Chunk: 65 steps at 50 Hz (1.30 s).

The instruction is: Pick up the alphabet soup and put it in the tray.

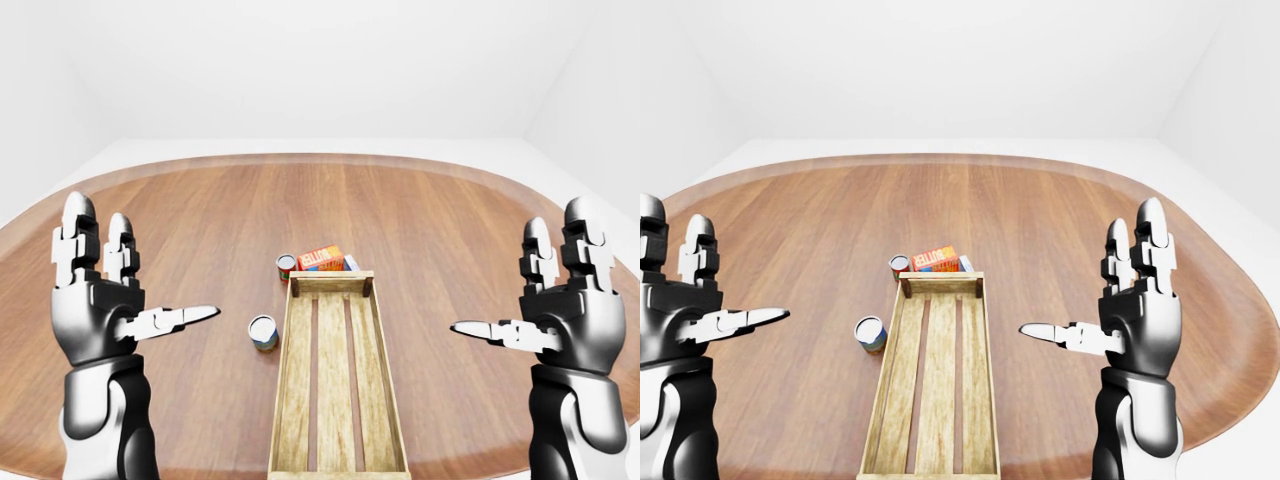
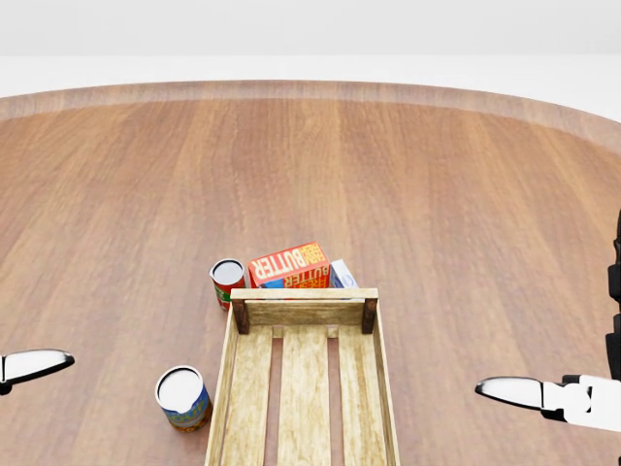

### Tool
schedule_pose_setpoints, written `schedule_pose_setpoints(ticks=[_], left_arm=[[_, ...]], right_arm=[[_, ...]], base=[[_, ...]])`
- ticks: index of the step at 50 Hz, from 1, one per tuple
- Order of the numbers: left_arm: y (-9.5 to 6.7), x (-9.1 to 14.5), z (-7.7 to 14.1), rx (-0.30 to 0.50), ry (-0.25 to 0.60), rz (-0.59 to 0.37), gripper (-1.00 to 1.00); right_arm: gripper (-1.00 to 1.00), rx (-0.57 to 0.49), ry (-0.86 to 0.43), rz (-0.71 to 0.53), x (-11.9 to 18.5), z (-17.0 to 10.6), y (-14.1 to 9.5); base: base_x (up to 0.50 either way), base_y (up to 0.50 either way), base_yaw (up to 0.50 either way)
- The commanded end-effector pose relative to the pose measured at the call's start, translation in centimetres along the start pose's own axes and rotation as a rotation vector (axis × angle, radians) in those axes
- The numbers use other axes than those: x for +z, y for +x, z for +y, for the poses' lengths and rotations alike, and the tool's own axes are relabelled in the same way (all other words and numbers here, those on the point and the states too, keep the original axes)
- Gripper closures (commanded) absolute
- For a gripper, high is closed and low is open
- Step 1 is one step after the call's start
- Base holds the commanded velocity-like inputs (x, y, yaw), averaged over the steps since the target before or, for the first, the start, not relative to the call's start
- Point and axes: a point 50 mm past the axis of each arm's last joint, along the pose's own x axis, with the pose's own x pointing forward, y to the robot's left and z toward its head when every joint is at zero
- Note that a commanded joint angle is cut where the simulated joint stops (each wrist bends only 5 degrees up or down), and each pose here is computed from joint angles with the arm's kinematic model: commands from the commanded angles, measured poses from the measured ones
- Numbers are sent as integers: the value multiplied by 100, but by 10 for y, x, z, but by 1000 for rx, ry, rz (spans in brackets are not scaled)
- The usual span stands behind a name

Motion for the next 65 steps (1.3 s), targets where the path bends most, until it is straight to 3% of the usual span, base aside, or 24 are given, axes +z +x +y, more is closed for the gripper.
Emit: schedule_pose_setpoints(ticks=[1,5,8,9,12,17,23,25,30,38,46,60,63,65], left_arm=[[-1,2,0,-5,8,-6,-100],[-3,1,-3,-34,33,5,-100],[-9,-3,-9,-125,93,44,-100],[-17,-19,-16,-207,196,142,-100],[-32,-43,-21,-324,391,296,-100],[-37,-40,-20,-433,567,343,-100],[-43,-63,-14,-508,784,504,-100],[-48,-76,-14,-593,811,583,-100],[-49,-100,-12,-682,917,701,-100],[-50,-139,-19,-770,1007,808,-100],[-29,-148,-27,-815,1165,790,-100],[20,-177,-57,-885,1225,786,-100],[24,-183,-62,-893,1217,795,-100],[27,-187,-65,-894,1258,785,-100]], right_arm=[[-100,-3,-1,-3,1,0,0],[-100,-1,0,-1,0,1,-1],[-100,3,3,-12,3,2,0],[-100,3,2,-13,3,3,0],[-100,9,1,-3,0,5,1],[-100,14,4,-20,5,8,-1],[-100,19,13,-51,13,9,-3],[-100,22,12,-83,22,10,-5],[-100,23,13,-79,21,11,-6],[-100,36,18,-71,19,15,-5],[-100,31,15,-69,18,14,-4],[-100,28,2,-67,18,14,-4],[-100,24,2,-70,18,13,-5],[-100,24,3,-65,17,13,-4]], base=[[0,0,0],[0,0,0],[0,0,0],[0,0,0],[0,0,0],[0,0,0],[0,0,0],[0,0,0],[0,0,0],[0,0,0],[0,0,0],[0,0,0],[0,0,0],[0,0,0]])
